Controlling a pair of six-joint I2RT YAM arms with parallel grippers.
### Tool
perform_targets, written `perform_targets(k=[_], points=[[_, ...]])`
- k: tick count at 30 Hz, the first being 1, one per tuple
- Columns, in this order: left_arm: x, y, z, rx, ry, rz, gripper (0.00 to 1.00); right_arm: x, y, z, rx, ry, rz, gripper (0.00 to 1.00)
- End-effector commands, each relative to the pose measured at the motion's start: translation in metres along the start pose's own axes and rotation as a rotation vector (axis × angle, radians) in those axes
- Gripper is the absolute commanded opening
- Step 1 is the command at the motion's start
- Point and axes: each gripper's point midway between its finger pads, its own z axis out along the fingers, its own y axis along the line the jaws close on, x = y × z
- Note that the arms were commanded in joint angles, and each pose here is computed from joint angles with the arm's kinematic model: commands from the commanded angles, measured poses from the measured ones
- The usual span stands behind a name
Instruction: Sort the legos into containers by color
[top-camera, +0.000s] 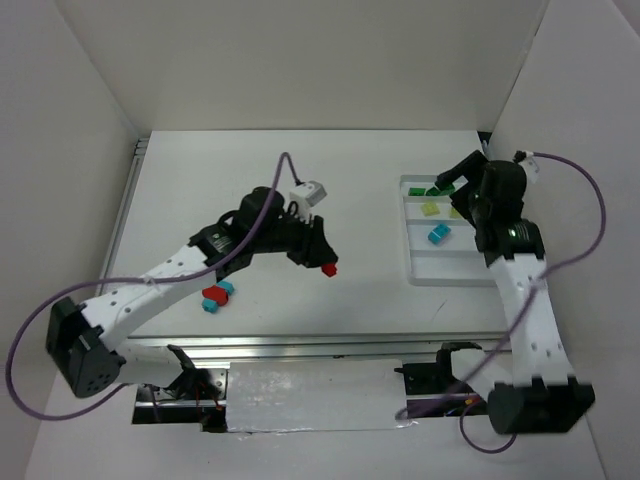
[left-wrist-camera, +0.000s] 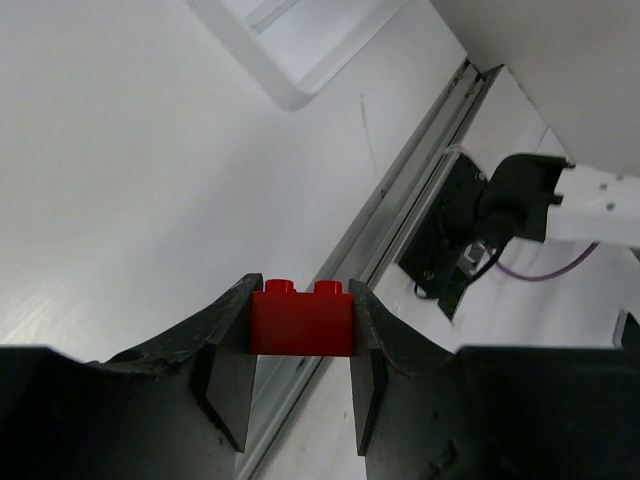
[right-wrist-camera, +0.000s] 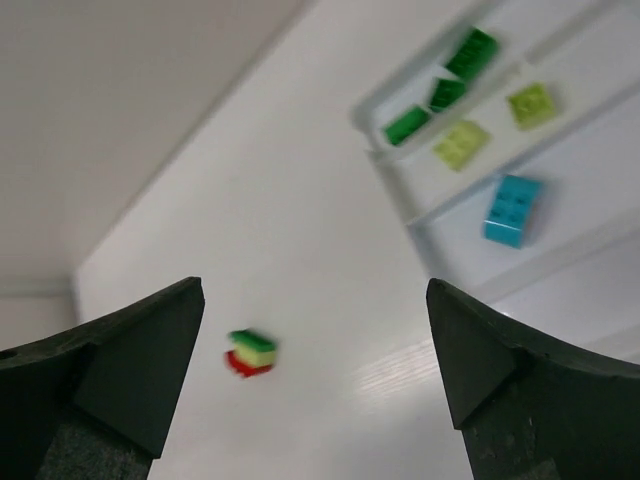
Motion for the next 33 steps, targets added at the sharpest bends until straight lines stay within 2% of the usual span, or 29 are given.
perform_targets(k=[1,2,4,5,10,14,16,18,19,20,21,22,24,26,33], points=[[-0.042,-0.029,0.042,0.054,-0.111,0.079,0.00,-0.005,0.024,-0.084,-0.193,-0.060,-0.039,1.00],[-0.059,-0.039,0.051,0.069,-0.154,0.106,0.00,-0.001,0.021,-0.095,-0.204,-0.047,-0.044,1.00],[-0.055,-0.033,0.090,0.040,-0.131,0.114,0.00,-0.003,0.019,-0.122,-0.258,-0.079,-0.045,1.00],[-0.064,-0.033,0.112,0.040,-0.153,0.125,0.00,0.001,0.016,-0.129,-0.266,-0.066,-0.052,1.00],[-0.084,-0.042,0.171,-0.037,-0.255,0.170,0.00,0.008,0.016,-0.169,-0.362,-0.056,-0.044,1.00],[-0.078,-0.037,0.220,-0.018,-0.275,0.156,0.00,0.001,0.022,-0.205,-0.454,-0.101,0.006,1.00],[-0.091,-0.045,0.233,0.009,-0.315,0.141,0.04,-0.003,0.024,-0.225,-0.502,-0.125,0.017,1.00],[-0.075,-0.039,0.262,0.003,-0.276,0.137,0.06,0.000,0.026,-0.234,-0.535,-0.115,0.006,1.00],[-0.086,-0.047,0.265,0.014,-0.293,0.143,0.07,0.001,0.026,-0.236,-0.540,-0.107,-0.001,1.00],[-0.071,-0.040,0.282,0.006,-0.264,0.144,0.09,0.003,0.026,-0.235,-0.542,-0.099,-0.012,1.00],[-0.076,-0.051,0.285,0.021,-0.274,0.156,0.12,0.008,0.024,-0.234,-0.539,-0.080,-0.021,1.00],[-0.064,-0.042,0.299,0.009,-0.249,0.161,0.13,0.010,0.023,-0.233,-0.539,-0.077,-0.029,1.00],[-0.074,-0.043,0.304,-0.013,-0.273,0.162,0.19,0.014,0.021,-0.233,-0.543,-0.072,-0.034,1.00],[-0.063,-0.034,0.315,-0.033,-0.245,0.165,0.25,0.016,0.020,-0.236,-0.557,-0.072,-0.039,1.00],[-0.047,-0.027,0.325,-0.036,-0.213,0.151,0.36,0.022,0.016,-0.230,-0.547,-0.060,-0.057,1.00]])
